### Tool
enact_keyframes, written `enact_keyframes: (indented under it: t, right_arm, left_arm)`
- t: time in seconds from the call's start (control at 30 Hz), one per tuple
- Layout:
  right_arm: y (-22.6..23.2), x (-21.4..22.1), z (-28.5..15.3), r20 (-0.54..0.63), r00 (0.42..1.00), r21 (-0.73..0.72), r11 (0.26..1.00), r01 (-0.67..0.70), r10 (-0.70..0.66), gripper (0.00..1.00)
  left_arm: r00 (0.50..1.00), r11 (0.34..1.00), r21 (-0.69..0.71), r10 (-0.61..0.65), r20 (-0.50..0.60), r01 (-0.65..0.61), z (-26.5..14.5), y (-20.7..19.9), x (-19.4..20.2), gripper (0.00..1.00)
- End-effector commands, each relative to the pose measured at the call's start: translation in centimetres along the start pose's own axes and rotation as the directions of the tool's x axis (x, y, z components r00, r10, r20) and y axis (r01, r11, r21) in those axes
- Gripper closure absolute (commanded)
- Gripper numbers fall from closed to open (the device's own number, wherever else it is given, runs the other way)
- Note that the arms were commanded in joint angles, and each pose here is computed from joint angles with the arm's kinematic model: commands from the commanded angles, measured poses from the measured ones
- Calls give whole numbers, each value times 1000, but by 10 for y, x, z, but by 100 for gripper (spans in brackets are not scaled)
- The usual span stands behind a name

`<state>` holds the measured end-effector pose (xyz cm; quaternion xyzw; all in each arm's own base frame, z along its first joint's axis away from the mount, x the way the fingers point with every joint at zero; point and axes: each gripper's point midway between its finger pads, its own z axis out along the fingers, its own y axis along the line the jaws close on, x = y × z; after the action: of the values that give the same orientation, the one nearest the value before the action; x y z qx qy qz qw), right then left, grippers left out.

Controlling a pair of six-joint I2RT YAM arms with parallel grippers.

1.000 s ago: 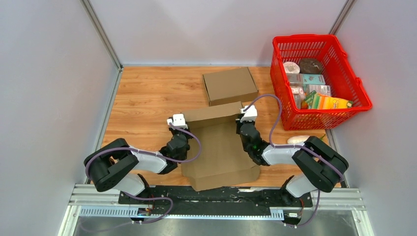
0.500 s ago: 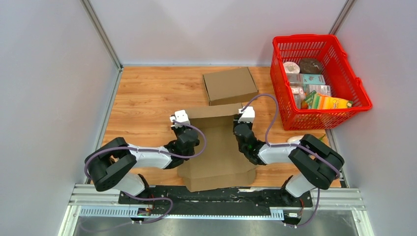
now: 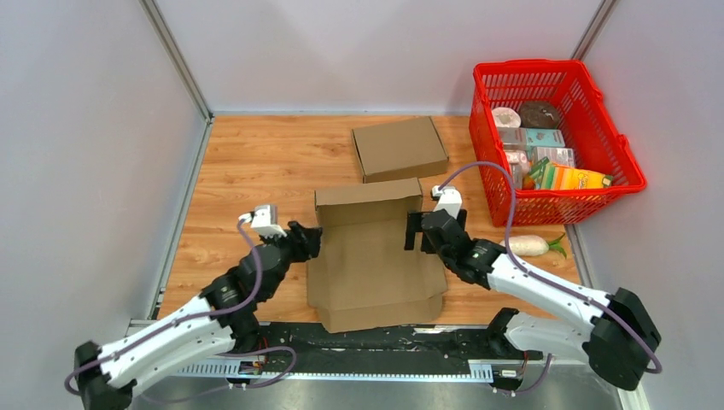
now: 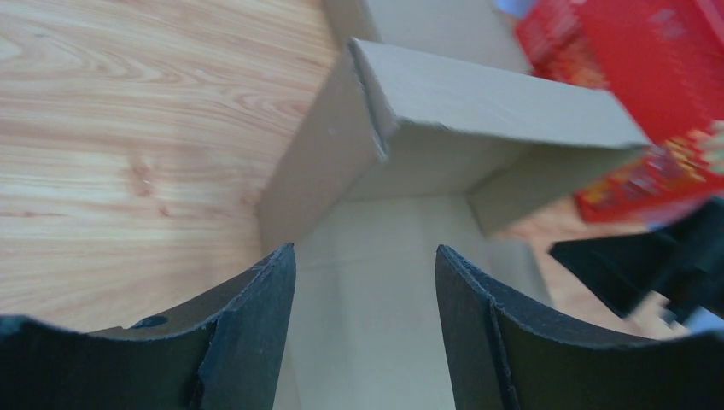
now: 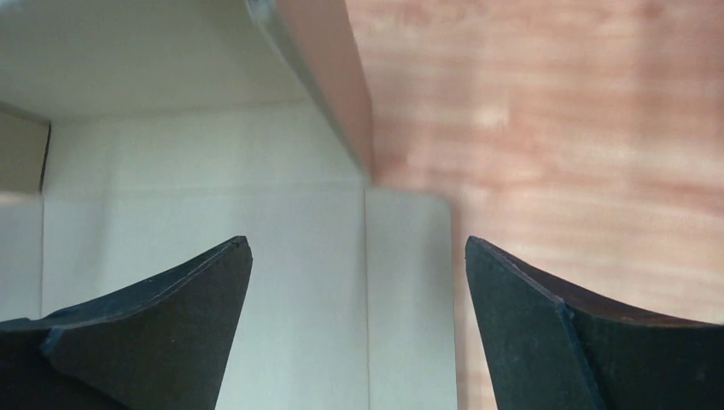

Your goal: Fold the paper box

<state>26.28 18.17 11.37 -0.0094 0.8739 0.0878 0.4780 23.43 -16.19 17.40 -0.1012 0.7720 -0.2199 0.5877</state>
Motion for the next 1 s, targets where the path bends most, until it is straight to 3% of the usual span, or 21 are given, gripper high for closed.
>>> enact_keyframes:
  t: [0.0,0.1,0.17,0.2,0.23,0.3,0.37,0.43,0.47,0.5,0.53,0.57,0.6,0.7,0.73,0.83,0.97]
  right_arm:
    - [-12,70,-56,-390,917,6,996,-86,82,0]
    - [-12,105,-89,-573,804,29,984,-174,159,0]
    - [-17,132,-104,-667,724,52,980,-190,176,0]
    - [-11,145,-119,-737,652,39,975,-220,177,0]
    - [-17,157,-124,-762,618,70,973,-220,195,0]
    - [-24,162,-127,-761,616,93,973,-210,206,0]
    - [-27,166,-123,-742,642,71,975,-212,193,3]
    - [-21,161,-119,-728,663,27,974,-224,173,19]
    - [-15,160,-119,-730,662,1,970,-244,167,34]
    - [-4,155,-121,-736,658,-46,959,-281,157,63]
    - [1,152,-122,-735,659,-60,952,-299,161,74]
    - [5,145,-122,-726,665,-66,944,-324,177,83]
    - [8,143,-124,-726,664,-74,940,-334,179,95]
    - [15,133,-132,-739,645,-79,926,-368,193,100]
    - [18,130,-135,-742,640,-89,917,-389,199,100]
    - [27,121,-147,-755,620,-116,886,-449,215,100]
    - [29,103,-156,-736,640,-144,872,-468,222,100]
  left_arm:
    - [971,975,217,4,-239,49,-51,-7,38,32]
    - [955,933,346,3,-296,105,-74,-28,34,31]
    - [931,880,462,71,-358,110,-89,-57,31,31]
    - [917,853,511,115,-382,106,-94,-69,32,32]
    - [888,797,597,208,-411,90,-106,-83,38,34]
    - [833,765,641,320,-451,53,-108,-102,42,41]
    - [782,709,701,479,-400,-76,-110,-117,50,41]
    - [769,655,729,566,-297,-199,-103,-132,50,34]
    - [716,593,774,638,-285,-221,-111,-141,73,31]
    - [693,561,783,677,-248,-268,-109,-145,83,26]
    - [648,514,779,738,-189,-359,-104,-143,91,25]
    - [569,445,803,805,-166,-396,-111,-150,113,24]
    - [530,411,803,836,-143,-431,-110,-151,121,24]
    - [376,241,832,926,-42,-500,-112,-157,150,24]
    - [348,190,844,937,-4,-501,-120,-167,153,23]
    - [185,74,846,982,30,-528,-120,-166,180,23]
    - [51,-46,819,994,92,-572,-123,-168,196,22]
